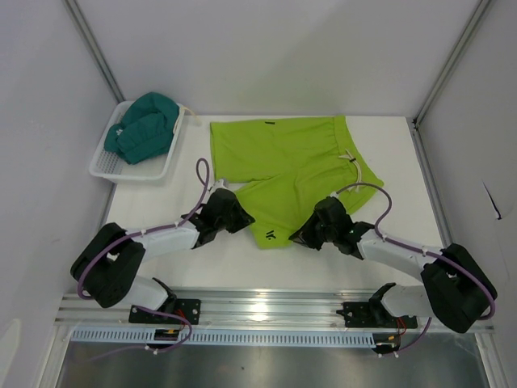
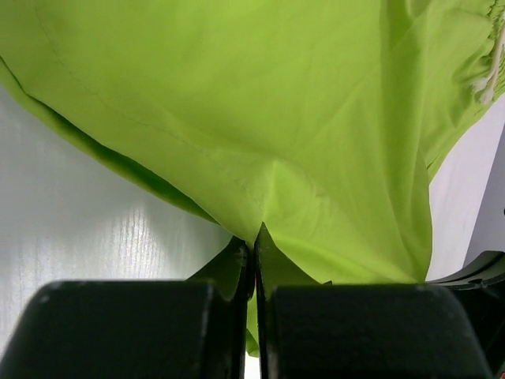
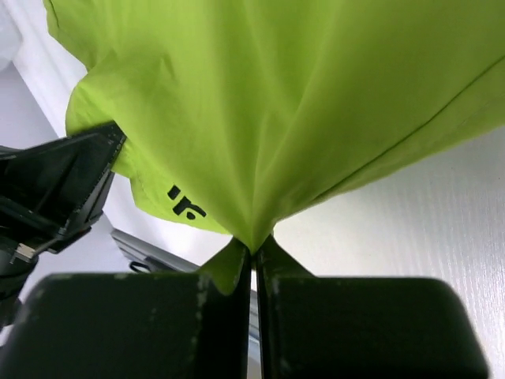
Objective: Fold and stack the shorts
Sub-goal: Flatten the shorts out
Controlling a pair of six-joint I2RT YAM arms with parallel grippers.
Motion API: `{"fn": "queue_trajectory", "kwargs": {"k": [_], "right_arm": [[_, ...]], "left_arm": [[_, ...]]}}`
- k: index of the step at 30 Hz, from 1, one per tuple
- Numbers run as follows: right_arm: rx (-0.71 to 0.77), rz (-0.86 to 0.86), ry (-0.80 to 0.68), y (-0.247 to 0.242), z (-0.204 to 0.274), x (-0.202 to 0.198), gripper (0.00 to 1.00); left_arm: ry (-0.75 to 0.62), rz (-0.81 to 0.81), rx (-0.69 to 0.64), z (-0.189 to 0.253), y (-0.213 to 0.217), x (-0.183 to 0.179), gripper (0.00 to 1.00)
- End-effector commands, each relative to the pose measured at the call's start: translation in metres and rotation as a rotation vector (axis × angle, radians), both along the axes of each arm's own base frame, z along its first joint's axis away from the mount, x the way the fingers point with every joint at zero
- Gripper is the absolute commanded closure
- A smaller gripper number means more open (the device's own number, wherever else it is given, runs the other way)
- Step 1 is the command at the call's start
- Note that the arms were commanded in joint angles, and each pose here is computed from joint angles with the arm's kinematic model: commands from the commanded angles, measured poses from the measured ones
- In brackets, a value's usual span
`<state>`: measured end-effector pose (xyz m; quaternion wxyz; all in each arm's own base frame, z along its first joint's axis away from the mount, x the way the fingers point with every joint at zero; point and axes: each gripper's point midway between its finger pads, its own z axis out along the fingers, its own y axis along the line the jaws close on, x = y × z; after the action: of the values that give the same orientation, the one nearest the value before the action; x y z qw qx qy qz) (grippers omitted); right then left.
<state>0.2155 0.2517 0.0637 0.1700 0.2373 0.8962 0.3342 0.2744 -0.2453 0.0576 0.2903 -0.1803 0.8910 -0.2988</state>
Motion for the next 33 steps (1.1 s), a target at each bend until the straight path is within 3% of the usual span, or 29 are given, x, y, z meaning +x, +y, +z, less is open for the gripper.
{"fn": "queue_trajectory", "kwargs": {"k": [1, 7, 9, 13, 15, 17, 20, 21, 22, 25, 30, 33], "right_arm": [[0.098, 0.048, 0.116, 0.010, 0.011, -0.013, 1.00], [-0.025, 0.150, 0.216, 0.016, 0.003, -0.024, 1.00], [-0.064, 0.166, 0.209, 0.014, -0.008, -0.026, 0.94], [-0.112, 0.188, 0.176, 0.014, -0.019, -0.038, 0.81], [-0.120, 0.210, 0.154, 0.013, -0.022, -0.041, 0.69], [-0.134, 0.224, 0.142, 0.011, -0.023, -0.042, 0.50], [-0.141, 0.243, 0.089, 0.012, -0.017, -0.038, 0.38], [-0.137, 0.251, 0.061, 0.012, -0.011, -0.036, 0.38], [-0.147, 0.257, 0.029, 0.012, -0.006, -0.031, 0.38], [-0.153, 0.304, -0.057, 0.014, 0.010, -0.027, 0.38], [-0.180, 0.283, -0.165, 0.002, 0.038, -0.006, 0.42], [-0.182, 0.238, -0.213, -0.017, 0.050, 0.014, 0.46]], "left_arm": [[-0.055, 0.010, 0.033, 0.011, 0.002, 0.015, 1.00], [-0.049, 0.020, 0.072, 0.001, 0.011, 0.011, 1.00], [-0.050, 0.017, 0.079, -0.001, 0.013, 0.009, 1.00], [-0.057, 0.014, 0.125, 0.000, 0.021, 0.008, 1.00], [-0.061, 0.014, 0.161, -0.002, 0.028, 0.006, 0.98], [-0.085, 0.018, 0.182, 0.004, 0.033, 0.008, 0.93], [-0.096, 0.017, 0.240, 0.007, 0.044, 0.006, 0.77], [-0.083, 0.016, 0.261, 0.006, 0.048, 0.003, 0.66], [-0.097, 0.023, 0.279, 0.010, 0.051, 0.005, 0.46], [-0.081, 0.031, 0.337, 0.009, 0.063, 0.000, 0.17], [-0.113, 0.046, 0.365, 0.026, 0.078, -0.007, 0.11], [-0.148, -0.009, 0.277, 0.036, 0.066, -0.017, 0.11]]}}
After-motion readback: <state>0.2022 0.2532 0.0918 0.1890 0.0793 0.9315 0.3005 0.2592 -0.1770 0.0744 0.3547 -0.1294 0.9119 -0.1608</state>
